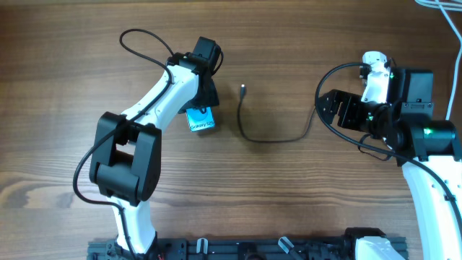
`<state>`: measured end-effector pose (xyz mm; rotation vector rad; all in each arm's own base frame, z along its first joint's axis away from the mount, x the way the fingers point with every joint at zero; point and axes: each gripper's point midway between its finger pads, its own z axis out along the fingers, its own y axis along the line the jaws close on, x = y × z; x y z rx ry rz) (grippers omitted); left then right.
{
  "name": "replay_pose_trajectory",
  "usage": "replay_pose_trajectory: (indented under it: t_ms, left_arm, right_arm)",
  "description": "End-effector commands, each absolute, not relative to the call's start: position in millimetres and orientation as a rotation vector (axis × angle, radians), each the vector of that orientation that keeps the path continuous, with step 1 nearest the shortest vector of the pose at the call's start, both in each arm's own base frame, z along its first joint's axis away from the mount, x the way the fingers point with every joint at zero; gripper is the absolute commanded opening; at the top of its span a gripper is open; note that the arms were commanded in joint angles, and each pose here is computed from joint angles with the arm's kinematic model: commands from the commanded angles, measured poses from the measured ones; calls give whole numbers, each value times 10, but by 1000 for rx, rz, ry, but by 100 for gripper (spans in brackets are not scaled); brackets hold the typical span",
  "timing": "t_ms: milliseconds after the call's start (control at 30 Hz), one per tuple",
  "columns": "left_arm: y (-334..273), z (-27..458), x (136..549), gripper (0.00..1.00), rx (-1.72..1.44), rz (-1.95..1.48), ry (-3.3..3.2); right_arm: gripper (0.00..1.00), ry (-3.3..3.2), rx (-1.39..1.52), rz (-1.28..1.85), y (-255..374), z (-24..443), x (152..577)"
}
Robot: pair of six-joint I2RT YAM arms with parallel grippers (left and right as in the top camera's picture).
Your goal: Plug charger to phone and switch on socket
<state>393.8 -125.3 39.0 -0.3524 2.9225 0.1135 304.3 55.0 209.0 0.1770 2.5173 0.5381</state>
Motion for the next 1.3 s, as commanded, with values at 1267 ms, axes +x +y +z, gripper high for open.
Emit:
replay_pose_trajectory:
  t_ms: [1267]
  left_arm:
    - [-1319,267,4004,45,9,111,2946]
  right_arm:
    - [100,2497,165,536,563,2166,3095]
